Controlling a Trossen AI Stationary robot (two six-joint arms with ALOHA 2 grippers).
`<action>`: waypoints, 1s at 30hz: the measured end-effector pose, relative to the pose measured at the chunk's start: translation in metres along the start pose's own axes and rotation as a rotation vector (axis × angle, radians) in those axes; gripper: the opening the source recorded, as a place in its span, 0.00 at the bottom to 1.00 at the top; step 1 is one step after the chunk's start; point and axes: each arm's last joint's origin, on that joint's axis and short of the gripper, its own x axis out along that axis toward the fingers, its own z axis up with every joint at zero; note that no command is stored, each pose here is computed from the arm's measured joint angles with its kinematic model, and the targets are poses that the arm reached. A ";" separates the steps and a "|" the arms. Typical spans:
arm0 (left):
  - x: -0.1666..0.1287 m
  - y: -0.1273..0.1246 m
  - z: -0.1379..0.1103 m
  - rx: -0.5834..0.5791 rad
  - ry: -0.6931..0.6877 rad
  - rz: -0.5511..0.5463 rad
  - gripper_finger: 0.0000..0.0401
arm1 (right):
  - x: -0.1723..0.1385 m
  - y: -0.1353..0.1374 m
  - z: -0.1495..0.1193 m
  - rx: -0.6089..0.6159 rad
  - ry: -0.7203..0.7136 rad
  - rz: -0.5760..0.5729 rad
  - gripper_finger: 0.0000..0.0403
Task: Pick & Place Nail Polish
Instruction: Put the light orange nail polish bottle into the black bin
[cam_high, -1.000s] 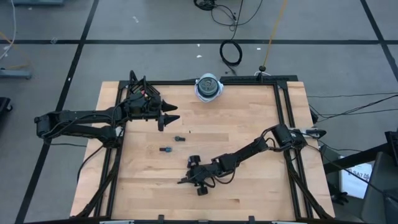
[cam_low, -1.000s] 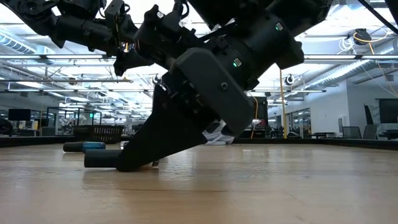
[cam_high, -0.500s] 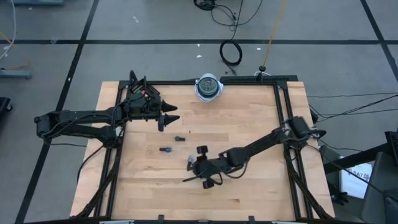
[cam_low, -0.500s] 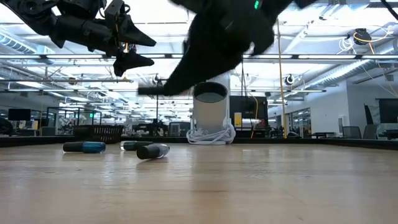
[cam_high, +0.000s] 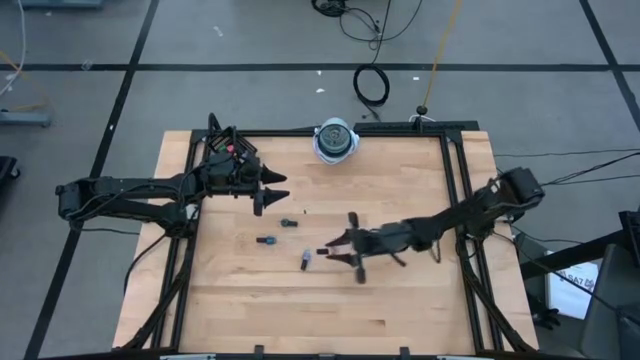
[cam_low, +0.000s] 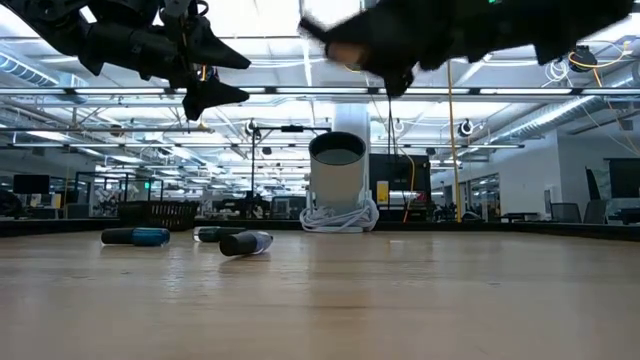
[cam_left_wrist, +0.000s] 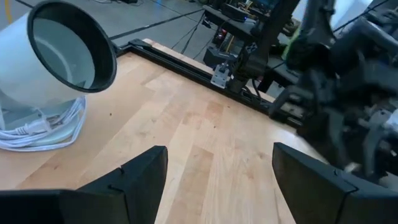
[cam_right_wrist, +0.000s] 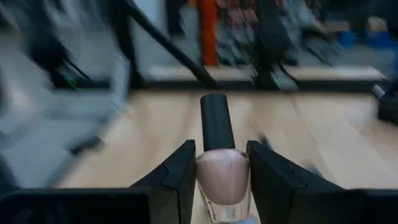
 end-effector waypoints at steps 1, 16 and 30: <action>0.000 0.000 0.000 0.006 0.000 0.000 0.69 | -0.006 0.000 0.000 0.011 -0.045 0.027 0.27; 0.000 0.000 0.000 0.025 -0.004 -0.001 0.69 | -0.050 0.027 0.028 0.072 -0.393 0.412 0.27; 0.000 0.000 0.000 0.017 -0.004 -0.001 0.69 | -0.079 0.060 0.048 0.023 -0.685 0.719 0.27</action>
